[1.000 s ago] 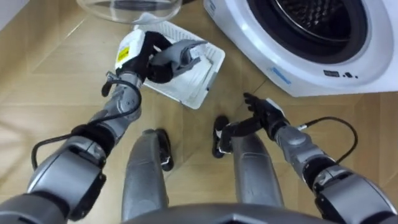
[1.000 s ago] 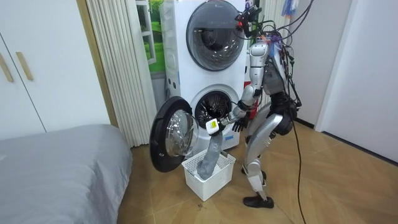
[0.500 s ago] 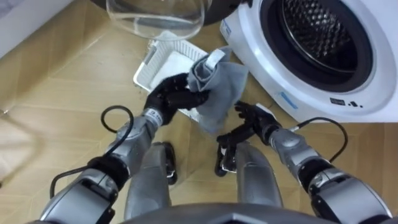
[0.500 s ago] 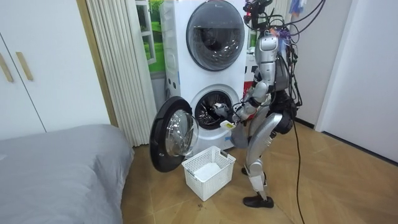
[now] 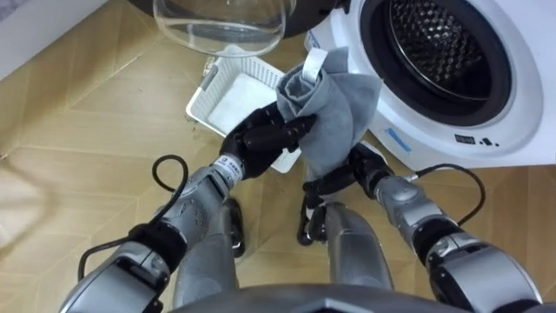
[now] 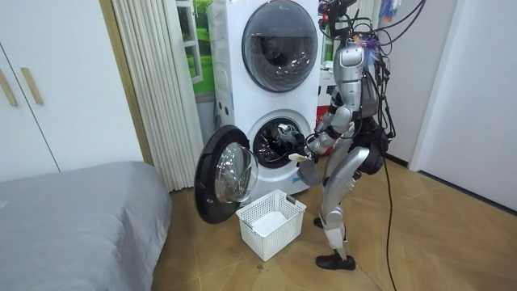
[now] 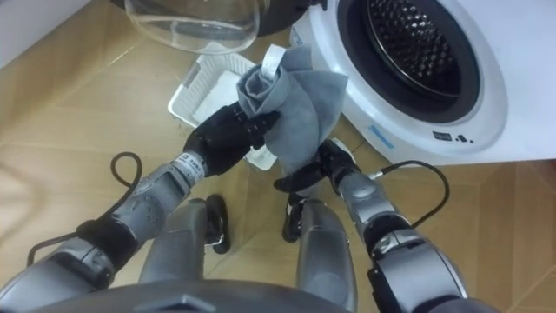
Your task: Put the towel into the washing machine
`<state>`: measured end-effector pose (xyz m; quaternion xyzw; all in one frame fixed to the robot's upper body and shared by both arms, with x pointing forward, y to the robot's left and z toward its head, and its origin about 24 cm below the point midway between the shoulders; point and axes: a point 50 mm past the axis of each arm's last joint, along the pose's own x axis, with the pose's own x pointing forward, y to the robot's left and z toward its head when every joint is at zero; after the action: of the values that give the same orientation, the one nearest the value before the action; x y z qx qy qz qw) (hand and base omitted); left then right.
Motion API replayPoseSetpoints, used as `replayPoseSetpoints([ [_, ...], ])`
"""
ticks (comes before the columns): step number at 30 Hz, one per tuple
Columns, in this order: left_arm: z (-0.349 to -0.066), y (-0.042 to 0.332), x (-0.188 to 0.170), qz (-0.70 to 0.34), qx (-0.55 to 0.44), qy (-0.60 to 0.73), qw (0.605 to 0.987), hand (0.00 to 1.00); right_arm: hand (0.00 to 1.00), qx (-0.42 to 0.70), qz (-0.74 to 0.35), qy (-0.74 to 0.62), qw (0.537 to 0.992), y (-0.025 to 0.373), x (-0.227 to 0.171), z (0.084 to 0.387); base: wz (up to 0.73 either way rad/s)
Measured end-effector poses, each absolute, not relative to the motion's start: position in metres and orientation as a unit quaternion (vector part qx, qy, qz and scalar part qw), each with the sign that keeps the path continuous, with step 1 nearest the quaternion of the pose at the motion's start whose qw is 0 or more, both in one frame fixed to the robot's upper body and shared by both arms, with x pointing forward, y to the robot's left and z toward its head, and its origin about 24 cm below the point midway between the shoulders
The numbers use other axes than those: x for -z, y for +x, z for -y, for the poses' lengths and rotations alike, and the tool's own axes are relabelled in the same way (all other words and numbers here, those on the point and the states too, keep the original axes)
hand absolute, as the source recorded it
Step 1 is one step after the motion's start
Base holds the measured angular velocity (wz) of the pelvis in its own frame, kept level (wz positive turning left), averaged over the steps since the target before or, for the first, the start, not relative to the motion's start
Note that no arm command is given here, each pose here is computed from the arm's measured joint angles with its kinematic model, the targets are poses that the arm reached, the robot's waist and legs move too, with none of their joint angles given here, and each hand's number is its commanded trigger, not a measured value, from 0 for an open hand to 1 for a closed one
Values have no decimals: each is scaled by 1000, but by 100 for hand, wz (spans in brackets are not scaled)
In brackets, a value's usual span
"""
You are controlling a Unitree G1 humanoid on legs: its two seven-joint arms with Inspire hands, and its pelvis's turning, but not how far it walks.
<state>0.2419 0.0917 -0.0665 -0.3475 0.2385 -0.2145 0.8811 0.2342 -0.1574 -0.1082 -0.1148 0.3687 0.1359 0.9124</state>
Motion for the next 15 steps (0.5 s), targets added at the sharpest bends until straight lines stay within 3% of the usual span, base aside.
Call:
replayPoseSetpoints([
  [1,-90,242,66,-239,214,-358,877,100,100,-136,-369,-113,913,234,108,157,0],
  [15,-79,254,50,-209,202,-449,845,100,100,-113,-355,-120,920,245,101,159,-1],
])
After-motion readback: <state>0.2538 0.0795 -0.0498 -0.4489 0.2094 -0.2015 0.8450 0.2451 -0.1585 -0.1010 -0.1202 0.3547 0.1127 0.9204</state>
